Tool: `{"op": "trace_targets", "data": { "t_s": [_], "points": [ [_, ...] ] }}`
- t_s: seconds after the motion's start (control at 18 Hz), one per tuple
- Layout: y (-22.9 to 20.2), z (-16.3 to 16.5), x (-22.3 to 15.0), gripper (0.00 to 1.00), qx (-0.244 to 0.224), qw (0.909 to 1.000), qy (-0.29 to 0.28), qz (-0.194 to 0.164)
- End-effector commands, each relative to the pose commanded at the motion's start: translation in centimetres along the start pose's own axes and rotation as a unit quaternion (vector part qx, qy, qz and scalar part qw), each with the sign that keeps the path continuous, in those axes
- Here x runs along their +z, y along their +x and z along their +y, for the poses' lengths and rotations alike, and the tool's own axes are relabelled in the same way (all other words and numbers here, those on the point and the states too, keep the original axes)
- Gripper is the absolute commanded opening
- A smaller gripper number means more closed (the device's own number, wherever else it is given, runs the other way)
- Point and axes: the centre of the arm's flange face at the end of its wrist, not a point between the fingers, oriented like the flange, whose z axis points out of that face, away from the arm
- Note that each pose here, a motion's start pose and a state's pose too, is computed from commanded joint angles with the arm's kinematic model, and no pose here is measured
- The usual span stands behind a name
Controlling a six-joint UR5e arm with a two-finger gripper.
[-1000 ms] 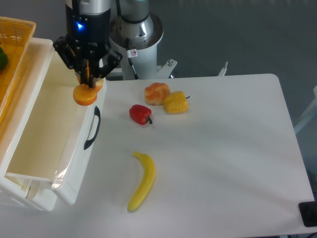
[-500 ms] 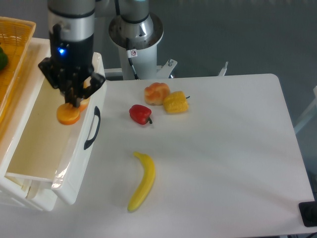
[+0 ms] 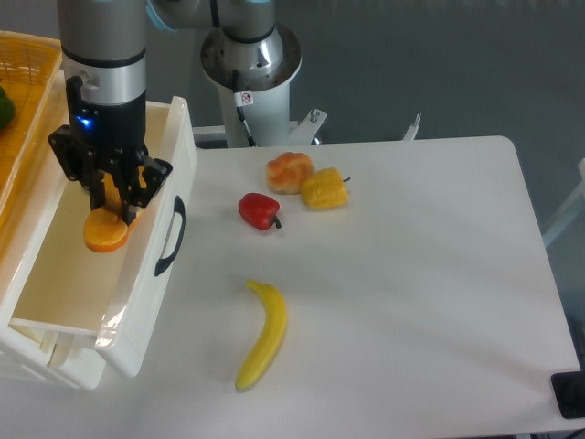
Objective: Place the long bread in the upper white drawer
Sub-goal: 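Lower the bread into the drawer and open the gripper, then raise the open gripper and withdraw it from the drawer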
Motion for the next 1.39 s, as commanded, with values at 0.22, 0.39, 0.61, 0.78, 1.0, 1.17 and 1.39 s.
{"op": "trace_targets", "data": {
  "t_s": [0.22, 0.39, 0.61, 0.78, 1.0, 1.17, 1.39],
  "points": [
    [0.4, 0.0, 0.2, 1.0, 0.004, 1.0, -0.004, 0.004],
    [0.9, -0.1, 0.4, 1.0, 0.015, 0.9998, -0.006, 0.006],
    [0.7, -0.1, 0.3, 1.0, 0.013, 0.9999, -0.005, 0.004],
    [-1.6, 0.5, 0.1, 1.0, -0.004, 0.9999, -0.009, -0.004],
    [-6.9, 3.2, 1.9, 1.0, -0.025, 0.9981, -0.043, -0.035],
    [-11.6, 5.7, 2.5, 1.0, 0.016, 0.997, -0.063, -0.043],
    [-17.4, 8.8, 2.0, 1.0, 0.026, 0.9959, -0.071, -0.049]
  ]
}}
